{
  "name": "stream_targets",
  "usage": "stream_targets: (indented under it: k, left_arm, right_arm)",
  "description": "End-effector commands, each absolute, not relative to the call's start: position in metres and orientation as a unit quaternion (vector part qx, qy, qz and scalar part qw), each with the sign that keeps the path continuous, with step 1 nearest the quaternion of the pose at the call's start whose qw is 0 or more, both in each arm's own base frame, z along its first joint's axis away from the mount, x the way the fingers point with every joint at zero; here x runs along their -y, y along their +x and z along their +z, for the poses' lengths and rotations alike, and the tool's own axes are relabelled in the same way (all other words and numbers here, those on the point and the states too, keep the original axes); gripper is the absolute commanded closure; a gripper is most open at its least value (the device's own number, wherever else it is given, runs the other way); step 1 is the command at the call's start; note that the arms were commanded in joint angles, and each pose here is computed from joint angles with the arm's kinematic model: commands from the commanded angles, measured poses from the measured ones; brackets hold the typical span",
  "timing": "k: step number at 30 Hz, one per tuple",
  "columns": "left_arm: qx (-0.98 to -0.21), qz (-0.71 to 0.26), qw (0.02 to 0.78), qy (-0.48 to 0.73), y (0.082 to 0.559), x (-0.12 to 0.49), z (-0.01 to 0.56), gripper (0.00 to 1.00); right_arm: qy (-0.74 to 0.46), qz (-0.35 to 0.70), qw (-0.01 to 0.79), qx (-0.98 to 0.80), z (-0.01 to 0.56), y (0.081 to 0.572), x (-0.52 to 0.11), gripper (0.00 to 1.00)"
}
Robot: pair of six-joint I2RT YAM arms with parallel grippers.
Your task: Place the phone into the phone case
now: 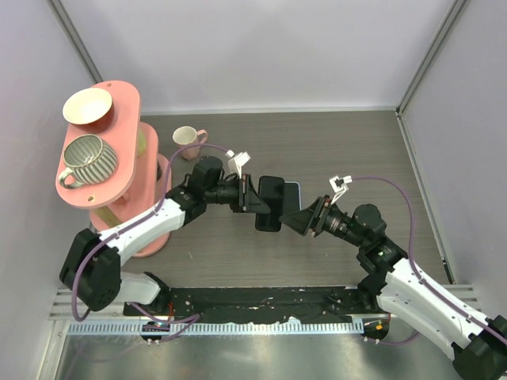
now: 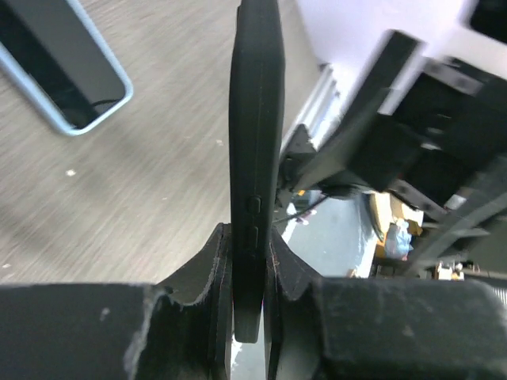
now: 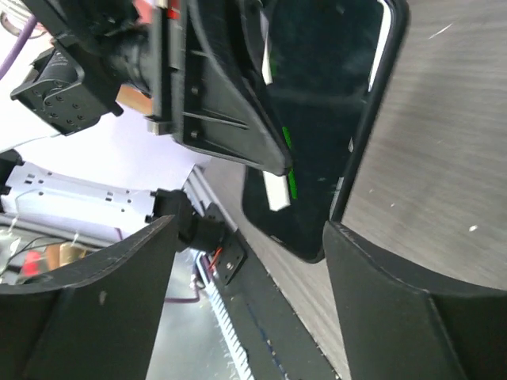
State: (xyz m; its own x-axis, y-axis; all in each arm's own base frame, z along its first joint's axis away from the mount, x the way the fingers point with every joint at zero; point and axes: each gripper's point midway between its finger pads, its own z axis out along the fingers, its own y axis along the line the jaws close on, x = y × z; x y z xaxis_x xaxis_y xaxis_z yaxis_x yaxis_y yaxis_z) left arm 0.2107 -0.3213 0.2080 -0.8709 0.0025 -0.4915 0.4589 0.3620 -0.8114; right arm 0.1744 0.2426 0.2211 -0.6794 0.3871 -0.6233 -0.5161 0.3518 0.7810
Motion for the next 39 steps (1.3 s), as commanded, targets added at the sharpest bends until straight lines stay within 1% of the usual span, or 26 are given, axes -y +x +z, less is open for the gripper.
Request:
stream_targets:
  k: [1,2,4,8,13,17,18,24,26,27,28,29,30,33,34,35,37,39]
  left_arm:
    - [-0.828,-0.499,0.228,0.115,0.245,0.313,0.204,1.0]
    - [-0.834,-0.493,0.225,0.107,0.254,0.313,0.199,1.0]
    - [-0.841,-0.486,0.218,0.093,0.266,0.311,0.19,1.0]
    - [-0.862,-0.469,0.178,0.078,0.288,0.316,0.154,1.0]
    - [-0.877,-0.45,0.152,0.069,0.305,0.317,0.123,1.0]
    - [-0.888,-0.434,0.136,0.067,0.313,0.317,0.101,1.0]
    - [-0.894,-0.428,0.12,0.062,0.312,0.317,0.09,1.0]
    - [-0.904,-0.413,0.093,0.055,0.309,0.314,0.066,1.0]
    - [-0.885,-0.451,0.09,0.076,0.297,0.319,0.077,1.0]
    - [-0.866,-0.476,0.115,0.095,0.3,0.324,0.09,1.0]
    - [-0.853,-0.494,0.124,0.113,0.29,0.323,0.102,1.0]
    - [-0.833,-0.523,0.115,0.141,0.277,0.325,0.116,1.0]
    - [-0.819,-0.535,0.132,0.157,0.276,0.327,0.127,1.0]
    - [-0.788,-0.567,0.141,0.196,0.259,0.326,0.162,1.0]
    - [-0.78,-0.574,0.139,0.206,0.254,0.325,0.169,1.0]
    - [-0.765,-0.589,0.138,0.224,0.244,0.323,0.184,1.0]
    - [-0.756,-0.595,0.129,0.243,0.232,0.318,0.19,1.0]
    - [-0.743,-0.604,0.121,0.263,0.216,0.312,0.201,1.0]
  right_arm:
    - [-0.023,0.523,0.462,-0.716,0.244,0.186,-0.222,0.13]
    - [-0.01,0.512,0.464,-0.723,0.241,0.188,-0.217,0.08]
    - [-0.001,0.505,0.479,-0.718,0.247,0.187,-0.209,0.07]
    - [0.018,0.483,0.498,-0.72,0.249,0.186,-0.194,0.06]
    - [0.015,0.471,0.502,-0.725,0.25,0.183,-0.189,0.07]
    - [0.009,0.464,0.501,-0.731,0.248,0.181,-0.187,0.07]
    - [0.009,0.463,0.502,-0.73,0.249,0.181,-0.187,0.06]
    - [-0.001,0.449,0.51,-0.733,0.249,0.183,-0.185,0.07]
    - [0.003,0.43,0.513,-0.743,0.24,0.189,-0.182,0.07]
    - [0.001,0.421,0.514,-0.747,0.235,0.191,-0.181,0.07]
    - [0.002,0.412,0.511,-0.754,0.229,0.195,-0.182,0.07]
    - [0.001,0.407,0.511,-0.757,0.227,0.198,-0.182,0.07]
    - [-0.003,0.403,0.511,-0.76,0.227,0.2,-0.183,0.07]
    - [-0.012,0.371,0.51,-0.776,0.225,0.216,-0.186,0.07]
    - [-0.024,0.375,0.521,-0.766,0.24,0.221,-0.19,0.07]
    - [-0.048,0.392,0.505,-0.768,0.241,0.22,-0.201,0.07]
    - [-0.068,0.419,0.51,-0.748,0.265,0.224,-0.211,0.07]
    - [-0.089,0.44,0.479,-0.754,0.265,0.226,-0.225,0.07]
